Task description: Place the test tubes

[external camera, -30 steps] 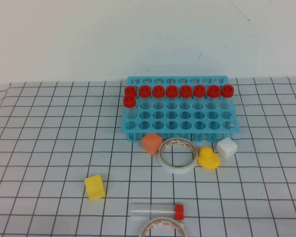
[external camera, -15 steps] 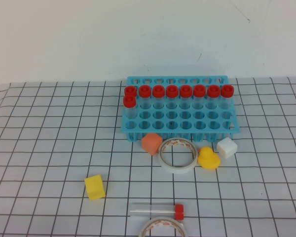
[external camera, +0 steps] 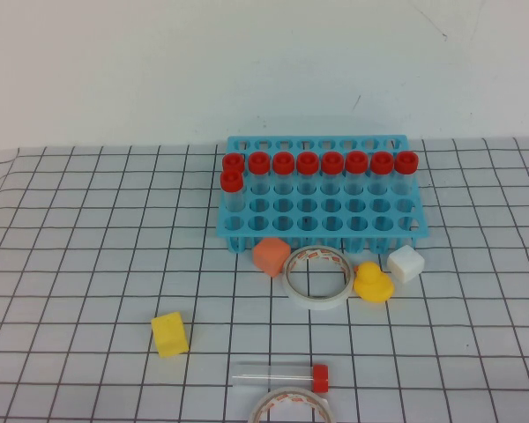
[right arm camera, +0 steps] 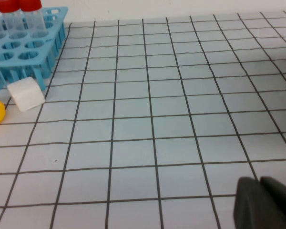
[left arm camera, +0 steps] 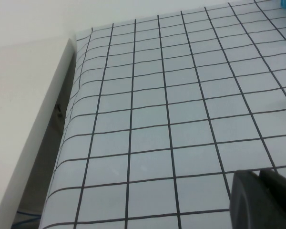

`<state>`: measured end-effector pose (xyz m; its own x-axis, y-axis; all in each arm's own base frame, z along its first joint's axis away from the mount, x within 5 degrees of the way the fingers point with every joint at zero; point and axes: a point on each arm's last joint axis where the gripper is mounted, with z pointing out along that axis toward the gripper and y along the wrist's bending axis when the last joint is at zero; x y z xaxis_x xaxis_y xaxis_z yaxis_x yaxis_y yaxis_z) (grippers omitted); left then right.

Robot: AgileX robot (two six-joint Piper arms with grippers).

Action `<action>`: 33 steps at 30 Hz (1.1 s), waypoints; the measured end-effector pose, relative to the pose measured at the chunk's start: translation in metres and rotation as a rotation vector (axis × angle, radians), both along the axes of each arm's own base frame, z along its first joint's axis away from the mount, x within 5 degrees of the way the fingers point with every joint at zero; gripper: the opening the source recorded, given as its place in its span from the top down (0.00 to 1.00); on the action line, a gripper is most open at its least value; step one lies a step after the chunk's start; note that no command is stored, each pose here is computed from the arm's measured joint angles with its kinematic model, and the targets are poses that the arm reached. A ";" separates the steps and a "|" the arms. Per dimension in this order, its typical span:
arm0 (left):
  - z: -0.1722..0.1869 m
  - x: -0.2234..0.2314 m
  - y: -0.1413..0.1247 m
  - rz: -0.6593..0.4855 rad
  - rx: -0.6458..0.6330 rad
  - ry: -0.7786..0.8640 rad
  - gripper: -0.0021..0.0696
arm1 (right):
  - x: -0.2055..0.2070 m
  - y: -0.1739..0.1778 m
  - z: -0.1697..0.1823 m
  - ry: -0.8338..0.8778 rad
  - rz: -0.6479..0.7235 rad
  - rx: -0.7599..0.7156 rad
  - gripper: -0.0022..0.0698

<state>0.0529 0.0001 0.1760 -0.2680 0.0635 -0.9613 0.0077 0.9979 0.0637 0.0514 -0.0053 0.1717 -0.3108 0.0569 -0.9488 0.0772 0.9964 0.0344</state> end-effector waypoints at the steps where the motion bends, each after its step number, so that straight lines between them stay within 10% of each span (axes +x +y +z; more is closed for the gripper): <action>1: 0.000 0.000 0.000 0.000 0.000 0.000 0.97 | 0.000 0.000 0.000 0.000 0.000 0.000 0.97; 10: 0.000 0.000 -0.001 0.006 -0.048 -0.005 0.97 | 0.000 0.000 0.000 0.000 0.000 0.003 0.97; 16: 0.007 0.001 -0.013 0.026 -0.707 -0.038 0.97 | 0.000 0.005 0.000 -0.002 0.011 0.146 0.97; 23: 0.017 0.002 -0.018 0.028 -1.184 -0.070 0.97 | 0.000 0.027 0.004 0.005 0.060 0.774 0.97; 33: 0.028 -0.002 -0.029 -0.138 -0.922 -0.022 0.97 | 0.000 0.028 0.007 -0.016 0.067 0.867 0.97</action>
